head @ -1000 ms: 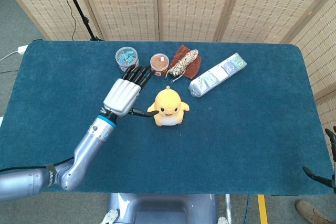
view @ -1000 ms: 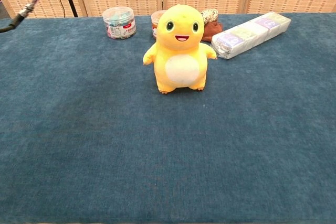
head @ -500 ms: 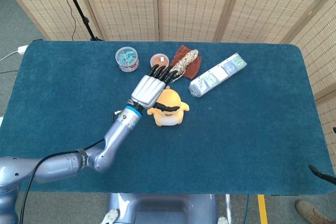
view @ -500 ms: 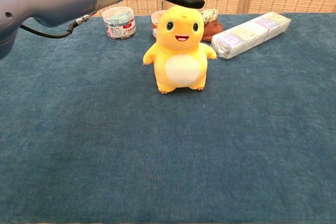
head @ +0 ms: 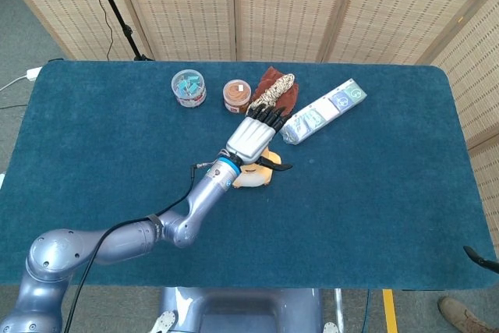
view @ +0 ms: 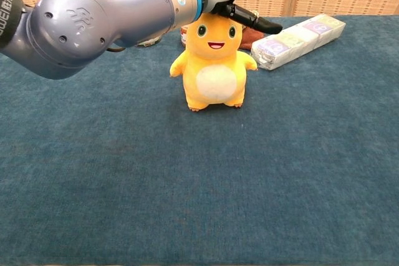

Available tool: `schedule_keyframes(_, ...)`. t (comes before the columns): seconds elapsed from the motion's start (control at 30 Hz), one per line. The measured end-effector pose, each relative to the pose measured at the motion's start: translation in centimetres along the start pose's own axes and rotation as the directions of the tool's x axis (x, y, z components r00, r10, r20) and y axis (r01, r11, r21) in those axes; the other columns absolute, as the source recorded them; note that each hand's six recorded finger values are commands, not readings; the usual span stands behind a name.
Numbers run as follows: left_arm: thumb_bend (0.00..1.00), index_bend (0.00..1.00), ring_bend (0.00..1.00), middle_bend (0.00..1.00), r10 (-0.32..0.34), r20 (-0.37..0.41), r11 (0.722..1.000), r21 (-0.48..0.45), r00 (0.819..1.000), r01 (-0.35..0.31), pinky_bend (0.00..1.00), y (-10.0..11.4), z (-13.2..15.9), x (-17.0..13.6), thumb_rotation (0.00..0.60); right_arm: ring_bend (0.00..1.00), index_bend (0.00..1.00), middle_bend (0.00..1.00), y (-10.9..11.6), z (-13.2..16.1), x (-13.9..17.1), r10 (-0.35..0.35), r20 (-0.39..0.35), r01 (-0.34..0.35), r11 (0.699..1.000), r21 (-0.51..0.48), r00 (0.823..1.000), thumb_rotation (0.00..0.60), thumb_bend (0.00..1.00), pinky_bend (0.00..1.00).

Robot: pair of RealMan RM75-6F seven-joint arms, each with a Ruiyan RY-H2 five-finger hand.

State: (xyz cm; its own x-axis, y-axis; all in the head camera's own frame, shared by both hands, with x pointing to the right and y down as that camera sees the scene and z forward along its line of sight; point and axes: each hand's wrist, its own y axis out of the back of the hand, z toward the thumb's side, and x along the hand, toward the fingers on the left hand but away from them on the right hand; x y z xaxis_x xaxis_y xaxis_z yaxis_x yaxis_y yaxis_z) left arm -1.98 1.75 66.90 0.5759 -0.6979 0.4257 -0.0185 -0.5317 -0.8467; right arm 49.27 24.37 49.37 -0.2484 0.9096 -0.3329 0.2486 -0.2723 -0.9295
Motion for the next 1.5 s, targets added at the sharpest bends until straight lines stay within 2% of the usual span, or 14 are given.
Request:
schedule_keyframes(0.63, 0.0, 0.0, 0.0, 0.0, -0.055, -0.029, 0.997, -0.06, 0.998, 0.053, 0.0, -4.4, -0.4, 1.2, 0.129, 0.0, 0.0, 0.0, 0.2, -0.6, -0.2, 0.007, 0.015, -0.006, 1.0, -0.017, 1.0, 0.6, 0.0, 0.0)
schedule_keyframes(0.9, 0.0, 0.0, 0.0, 0.0, -0.05, -0.02, 0.997, -0.063, 0.999, 0.049, 0.0, -5.2, -0.2, 1.2, 0.128, 0.0, 0.0, 0.0, 0.3, -0.7, -0.2, 0.004, 0.017, -0.004, 1.0, -0.022, 1.0, 0.6, 0.0, 0.0)
schedule_keyframes(1.17, 0.0, 0.0, 0.0, 0.0, 0.003, 0.004, 0.997, -0.072, 1.0, -0.002, 0.0, -3.4, 0.6, 1.1, 0.128, 0.0, 0.0, 0.0, 0.3, -0.6, -0.1, 0.009, 0.012, -0.008, 1.0, -0.025, 1.0, 0.6, 0.0, 0.0)
schedule_keyframes(1.37, 0.0, 0.0, 0.0, 0.0, 0.063, 0.043, 0.992, -0.109, 0.997, -0.058, 0.0, -0.3, 1.3, 0.1, 0.126, 0.0, 0.0, 0.0, 0.2, -0.5, 0.0, 0.011, 0.006, -0.011, 1.0, -0.024, 1.0, 0.6, 0.0, 0.0)
schedule_keyframes(1.5, 0.0, 0.0, 0.0, 0.0, 0.109, 0.074, 0.985, -0.144, 0.991, -0.098, 0.0, 2.4, 1.5, -1.5, 0.123, 0.0, 0.0, 0.0, 0.1, -0.2, 0.1, 0.013, -0.002, -0.013, 1.0, -0.02, 1.0, 0.6, 0.0, 0.0)
